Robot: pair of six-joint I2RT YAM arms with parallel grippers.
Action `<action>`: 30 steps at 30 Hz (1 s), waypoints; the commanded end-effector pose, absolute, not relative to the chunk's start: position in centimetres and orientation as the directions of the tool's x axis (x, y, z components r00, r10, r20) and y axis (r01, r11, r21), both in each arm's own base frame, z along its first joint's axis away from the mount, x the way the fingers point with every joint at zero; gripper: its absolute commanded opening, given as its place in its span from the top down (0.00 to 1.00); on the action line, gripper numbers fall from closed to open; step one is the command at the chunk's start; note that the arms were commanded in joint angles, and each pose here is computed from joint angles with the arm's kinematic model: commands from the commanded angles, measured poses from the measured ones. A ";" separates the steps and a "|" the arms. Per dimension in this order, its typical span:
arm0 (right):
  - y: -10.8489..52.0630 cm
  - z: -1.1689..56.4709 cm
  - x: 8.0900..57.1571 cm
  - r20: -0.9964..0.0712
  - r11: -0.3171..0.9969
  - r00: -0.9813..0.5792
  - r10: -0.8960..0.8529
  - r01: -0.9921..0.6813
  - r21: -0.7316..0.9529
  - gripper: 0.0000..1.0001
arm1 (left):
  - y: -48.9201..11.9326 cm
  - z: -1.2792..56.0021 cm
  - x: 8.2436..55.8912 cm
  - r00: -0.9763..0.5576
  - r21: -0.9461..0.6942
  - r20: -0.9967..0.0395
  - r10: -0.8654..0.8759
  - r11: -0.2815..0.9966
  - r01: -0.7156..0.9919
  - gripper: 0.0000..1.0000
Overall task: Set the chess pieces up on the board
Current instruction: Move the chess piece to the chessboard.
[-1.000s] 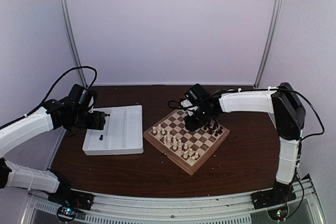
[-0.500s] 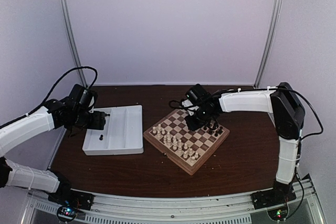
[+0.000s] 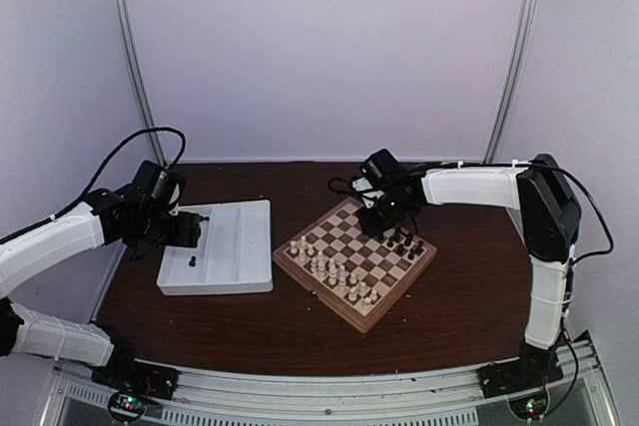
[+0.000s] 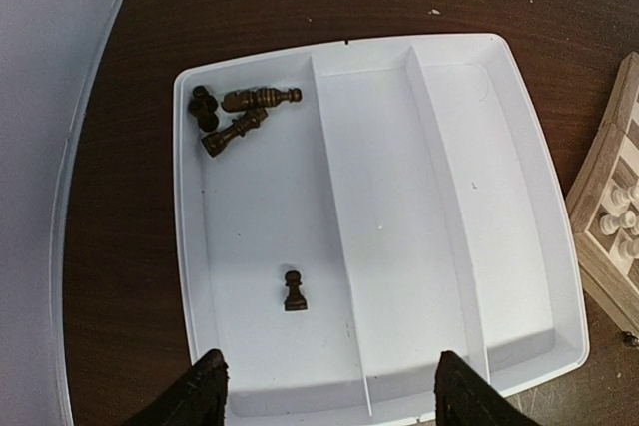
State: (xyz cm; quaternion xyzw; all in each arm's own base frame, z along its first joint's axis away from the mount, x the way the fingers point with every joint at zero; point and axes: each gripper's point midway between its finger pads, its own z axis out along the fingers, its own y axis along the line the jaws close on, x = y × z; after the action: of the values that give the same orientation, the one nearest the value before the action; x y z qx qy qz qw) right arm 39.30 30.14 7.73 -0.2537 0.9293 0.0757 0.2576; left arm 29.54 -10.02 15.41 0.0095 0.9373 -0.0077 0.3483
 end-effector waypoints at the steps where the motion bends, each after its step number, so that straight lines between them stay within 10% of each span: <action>1: 30.1 7.8 40.7 -0.530 0.865 -0.730 -0.431 -0.501 -0.013 0.85 | -10.2 15.5 30.2 -0.743 -0.030 -0.670 -0.005 0.999 0.021 0.29; 30: 28.2 6.7 41.8 -0.502 0.884 -0.750 -0.432 -0.462 -0.070 0.81 | -10.3 15.5 30.1 -0.743 -0.033 -0.670 -0.005 0.999 0.023 0.29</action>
State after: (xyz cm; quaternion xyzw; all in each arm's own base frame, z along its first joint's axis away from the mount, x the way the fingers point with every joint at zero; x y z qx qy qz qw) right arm 41.04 28.67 6.44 -0.2445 0.9344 0.0428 0.2554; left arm 29.44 -10.04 15.17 0.0103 0.9384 -0.0092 0.3453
